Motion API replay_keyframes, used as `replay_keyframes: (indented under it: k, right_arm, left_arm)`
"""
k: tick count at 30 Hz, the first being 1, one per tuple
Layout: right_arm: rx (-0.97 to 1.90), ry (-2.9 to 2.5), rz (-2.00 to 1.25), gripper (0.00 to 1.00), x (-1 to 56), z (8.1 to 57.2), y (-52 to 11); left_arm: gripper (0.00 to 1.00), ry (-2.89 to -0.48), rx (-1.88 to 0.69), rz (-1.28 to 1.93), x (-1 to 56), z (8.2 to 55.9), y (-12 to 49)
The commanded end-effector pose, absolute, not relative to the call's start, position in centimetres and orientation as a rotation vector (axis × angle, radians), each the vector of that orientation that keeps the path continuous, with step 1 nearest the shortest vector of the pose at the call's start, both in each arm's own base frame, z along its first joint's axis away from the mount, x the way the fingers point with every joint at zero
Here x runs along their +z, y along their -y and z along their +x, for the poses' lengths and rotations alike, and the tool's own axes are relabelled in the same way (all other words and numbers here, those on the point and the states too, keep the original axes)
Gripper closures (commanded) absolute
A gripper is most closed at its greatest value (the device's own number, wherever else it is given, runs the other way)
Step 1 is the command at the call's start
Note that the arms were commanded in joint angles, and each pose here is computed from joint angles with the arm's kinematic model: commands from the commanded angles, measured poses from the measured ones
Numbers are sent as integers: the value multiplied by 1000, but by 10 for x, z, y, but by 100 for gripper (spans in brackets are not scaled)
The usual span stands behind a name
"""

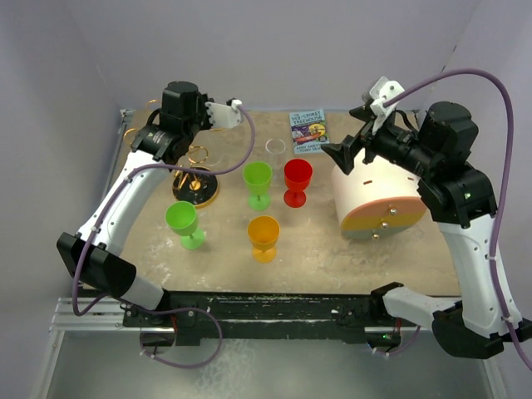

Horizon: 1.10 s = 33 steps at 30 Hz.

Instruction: Place the wine glass upside down on the wine glass rack

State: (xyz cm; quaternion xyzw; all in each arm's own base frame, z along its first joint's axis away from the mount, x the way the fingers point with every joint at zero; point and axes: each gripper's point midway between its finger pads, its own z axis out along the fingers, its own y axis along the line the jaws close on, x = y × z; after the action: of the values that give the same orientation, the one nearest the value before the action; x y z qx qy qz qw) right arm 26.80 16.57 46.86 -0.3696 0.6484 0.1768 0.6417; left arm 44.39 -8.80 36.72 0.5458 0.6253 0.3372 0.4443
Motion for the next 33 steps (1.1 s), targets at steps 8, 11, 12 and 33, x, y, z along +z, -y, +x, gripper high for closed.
replay_keyframes:
  k: [8, 11, 12, 33]
  right_arm:
    - [463, -1413, -817, 0, 488, 257, -164]
    - [467, -1409, -817, 0, 489, 256, -163]
    - [468, -1409, -818, 0, 489, 256, -163]
    - [507, -1405, -852, 0, 485, 255, -170]
  left_arm:
    - [100, -1578, 945, 1300, 385, 451, 76]
    - [100, -1590, 967, 1295, 383, 458, 75]
    - [100, -1592, 970, 1292, 384, 459, 75]
    - [97, -1625, 1001, 1312, 374, 497, 82]
